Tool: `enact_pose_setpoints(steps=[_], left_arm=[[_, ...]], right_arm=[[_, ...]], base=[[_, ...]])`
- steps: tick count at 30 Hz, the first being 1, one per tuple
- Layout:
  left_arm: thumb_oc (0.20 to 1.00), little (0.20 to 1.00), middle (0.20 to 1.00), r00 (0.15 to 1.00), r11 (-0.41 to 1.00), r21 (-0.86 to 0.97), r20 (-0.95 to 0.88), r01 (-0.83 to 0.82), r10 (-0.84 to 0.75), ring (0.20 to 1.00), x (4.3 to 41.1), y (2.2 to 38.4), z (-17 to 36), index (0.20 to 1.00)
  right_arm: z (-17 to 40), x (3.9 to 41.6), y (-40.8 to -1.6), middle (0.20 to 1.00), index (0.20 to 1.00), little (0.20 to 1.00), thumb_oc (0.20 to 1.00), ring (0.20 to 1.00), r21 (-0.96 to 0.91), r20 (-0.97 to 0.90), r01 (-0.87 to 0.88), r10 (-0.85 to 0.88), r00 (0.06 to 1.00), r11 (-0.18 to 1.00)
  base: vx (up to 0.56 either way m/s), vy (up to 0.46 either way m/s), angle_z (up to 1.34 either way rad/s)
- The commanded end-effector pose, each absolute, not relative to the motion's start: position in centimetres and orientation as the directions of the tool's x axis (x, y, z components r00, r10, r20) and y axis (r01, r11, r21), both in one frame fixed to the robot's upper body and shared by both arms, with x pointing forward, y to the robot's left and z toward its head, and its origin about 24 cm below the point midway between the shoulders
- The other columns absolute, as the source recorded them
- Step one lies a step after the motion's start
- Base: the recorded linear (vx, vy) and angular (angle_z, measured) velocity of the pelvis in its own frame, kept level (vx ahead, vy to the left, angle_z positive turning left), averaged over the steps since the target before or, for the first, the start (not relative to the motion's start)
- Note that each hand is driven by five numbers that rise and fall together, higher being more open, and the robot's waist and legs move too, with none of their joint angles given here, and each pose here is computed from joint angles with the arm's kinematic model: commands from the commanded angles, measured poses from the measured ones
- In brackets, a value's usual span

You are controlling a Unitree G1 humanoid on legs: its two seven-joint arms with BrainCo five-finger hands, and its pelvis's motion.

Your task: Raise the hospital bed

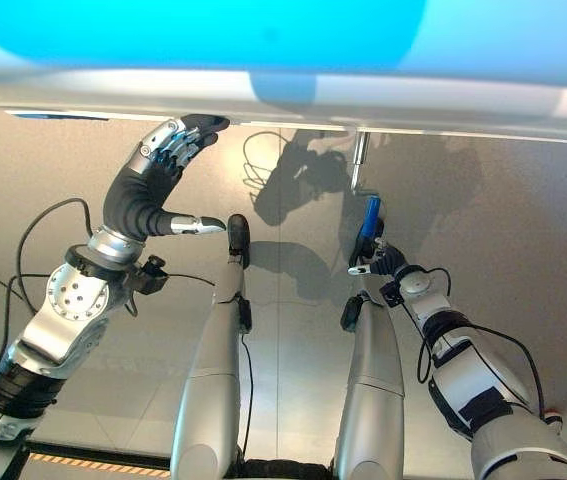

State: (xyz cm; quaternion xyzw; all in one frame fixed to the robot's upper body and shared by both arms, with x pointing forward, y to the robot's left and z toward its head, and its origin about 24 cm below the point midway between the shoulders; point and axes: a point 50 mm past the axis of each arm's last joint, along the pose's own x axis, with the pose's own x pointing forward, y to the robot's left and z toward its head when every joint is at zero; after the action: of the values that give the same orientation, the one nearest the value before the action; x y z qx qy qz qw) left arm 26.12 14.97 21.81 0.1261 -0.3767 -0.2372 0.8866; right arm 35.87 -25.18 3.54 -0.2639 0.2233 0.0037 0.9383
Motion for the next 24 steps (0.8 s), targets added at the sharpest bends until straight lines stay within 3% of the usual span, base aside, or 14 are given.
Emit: enact_pose_setpoints(steps=[1,11,12,16,24], left_arm=[[1.000,1.000,1.000,0.461,0.846,0.372,0.717,0.381,-0.523,1.000,23.4,13.7,23.9,1.000],[1.000,1.000,1.000,0.461,0.860,0.328,0.739,0.391,-0.492,1.000,23.4,13.6,24.0,1.000],[1.000,1.000,1.000,0.466,0.863,0.313,0.741,0.396,-0.483,1.000,23.4,13.5,23.9,1.000],[1.000,1.000,1.000,0.481,0.873,0.292,0.743,0.391,-0.465,1.000,23.3,13.8,23.7,1.000],[1.000,1.000,1.000,0.495,0.881,0.277,0.743,0.384,-0.450,1.000,23.4,13.9,23.5,1.000]], right_arm=[[3.6,35.7,-26.1,1.000,1.000,1.000,1.000,1.000,-0.477,-0.419,-0.036,-0.191,0.888,0.878],[7.1,38.1,-23.9,1.000,1.000,1.000,1.000,1.000,-0.241,-0.264,0.085,-0.150,0.953,0.967],[8.0,38.8,-22.0,1.000,1.000,1.000,1.000,1.000,-0.131,-0.211,0.065,-0.092,0.973,0.989],[8.8,39.2,-19.1,1.000,1.000,1.000,1.000,1.000,0.000,-0.150,0.001,-0.001,0.989,1.000],[9.5,39.2,-15.6,1.000,1.000,1.000,1.000,1.000,0.101,-0.084,-0.101,0.110,0.990,0.990]], base=[[0.00,0.000,0.00],[0.00,0.000,0.00],[0.00,0.000,0.00],[0.00,0.000,0.00],[0.00,0.000,0.00]])
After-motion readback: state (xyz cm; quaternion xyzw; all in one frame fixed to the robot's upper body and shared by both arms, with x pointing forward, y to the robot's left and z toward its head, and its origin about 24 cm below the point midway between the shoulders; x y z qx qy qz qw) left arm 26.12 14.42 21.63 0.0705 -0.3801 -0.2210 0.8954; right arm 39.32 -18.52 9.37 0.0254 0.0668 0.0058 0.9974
